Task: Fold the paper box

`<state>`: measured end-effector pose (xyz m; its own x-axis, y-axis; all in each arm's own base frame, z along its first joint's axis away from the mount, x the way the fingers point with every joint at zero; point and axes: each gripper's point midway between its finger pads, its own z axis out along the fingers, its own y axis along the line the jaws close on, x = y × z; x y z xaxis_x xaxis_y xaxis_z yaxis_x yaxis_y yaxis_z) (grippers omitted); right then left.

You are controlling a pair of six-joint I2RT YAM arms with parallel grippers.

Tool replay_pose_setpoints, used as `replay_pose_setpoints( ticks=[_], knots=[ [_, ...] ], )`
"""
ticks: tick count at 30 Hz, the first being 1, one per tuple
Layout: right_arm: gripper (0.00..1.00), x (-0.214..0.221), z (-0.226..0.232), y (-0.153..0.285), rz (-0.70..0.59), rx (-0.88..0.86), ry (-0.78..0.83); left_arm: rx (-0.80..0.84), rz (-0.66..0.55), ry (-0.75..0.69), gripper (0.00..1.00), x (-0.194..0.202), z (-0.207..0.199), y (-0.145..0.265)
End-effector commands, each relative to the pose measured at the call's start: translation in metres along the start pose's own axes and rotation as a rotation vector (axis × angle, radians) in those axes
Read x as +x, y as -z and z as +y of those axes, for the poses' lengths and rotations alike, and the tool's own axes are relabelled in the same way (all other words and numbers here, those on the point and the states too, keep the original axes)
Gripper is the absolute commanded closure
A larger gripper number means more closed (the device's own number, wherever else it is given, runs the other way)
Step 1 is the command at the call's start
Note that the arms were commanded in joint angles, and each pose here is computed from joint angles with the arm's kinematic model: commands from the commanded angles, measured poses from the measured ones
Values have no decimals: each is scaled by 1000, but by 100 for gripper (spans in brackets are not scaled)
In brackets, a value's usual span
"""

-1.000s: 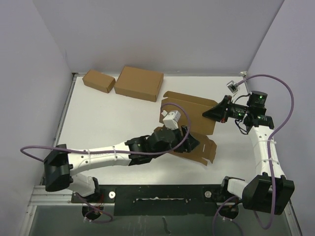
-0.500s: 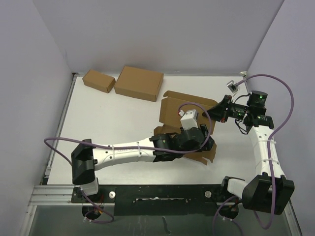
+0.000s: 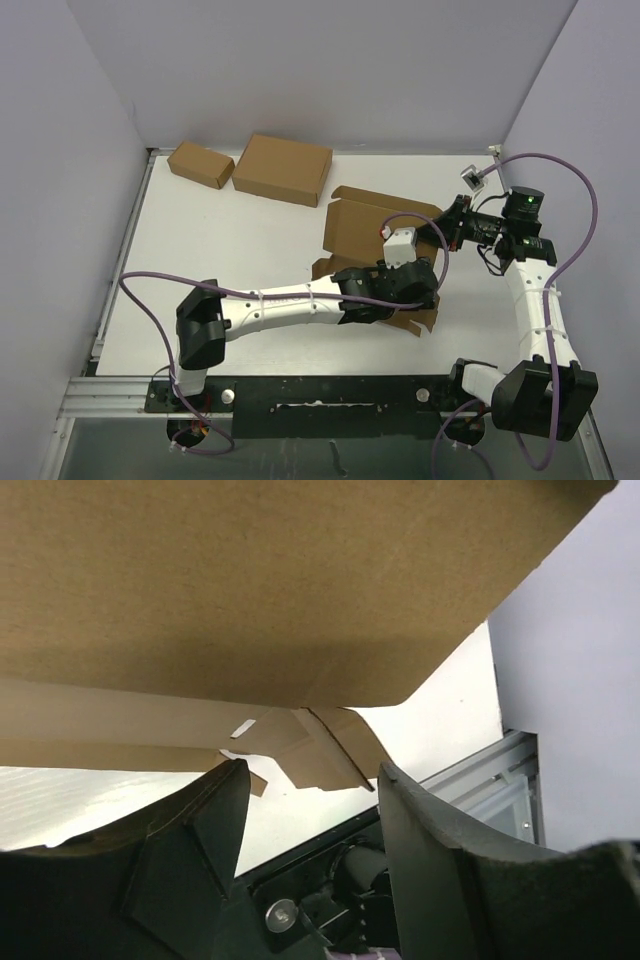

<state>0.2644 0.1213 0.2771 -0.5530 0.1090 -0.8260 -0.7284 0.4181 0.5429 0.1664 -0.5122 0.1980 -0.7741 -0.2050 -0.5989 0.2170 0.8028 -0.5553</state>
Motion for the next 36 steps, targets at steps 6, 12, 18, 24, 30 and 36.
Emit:
replay_pose_setpoints(
  ticks=[6, 12, 18, 24, 30, 36],
  knots=[
    [100, -10, 9, 3, -21, -17, 62, -67, -74, -68, 55, -17, 17, 7],
    [100, -10, 9, 3, -19, -20, 61, -47, -107, -106, 59, -25, 24, 9],
    [100, -10, 10, 3, -18, -23, 63, -15, -142, -137, 64, -36, 25, 11],
    [100, -10, 11, 3, -18, -27, 59, -9, -175, -131, 64, -46, 28, 11],
    [100, -9, 11, 3, -16, -30, 59, -16, -219, -93, 64, -60, 32, 14],
    [100, -9, 12, 3, -16, -34, 59, -23, -240, -80, 65, -69, 34, 16]
  ],
)
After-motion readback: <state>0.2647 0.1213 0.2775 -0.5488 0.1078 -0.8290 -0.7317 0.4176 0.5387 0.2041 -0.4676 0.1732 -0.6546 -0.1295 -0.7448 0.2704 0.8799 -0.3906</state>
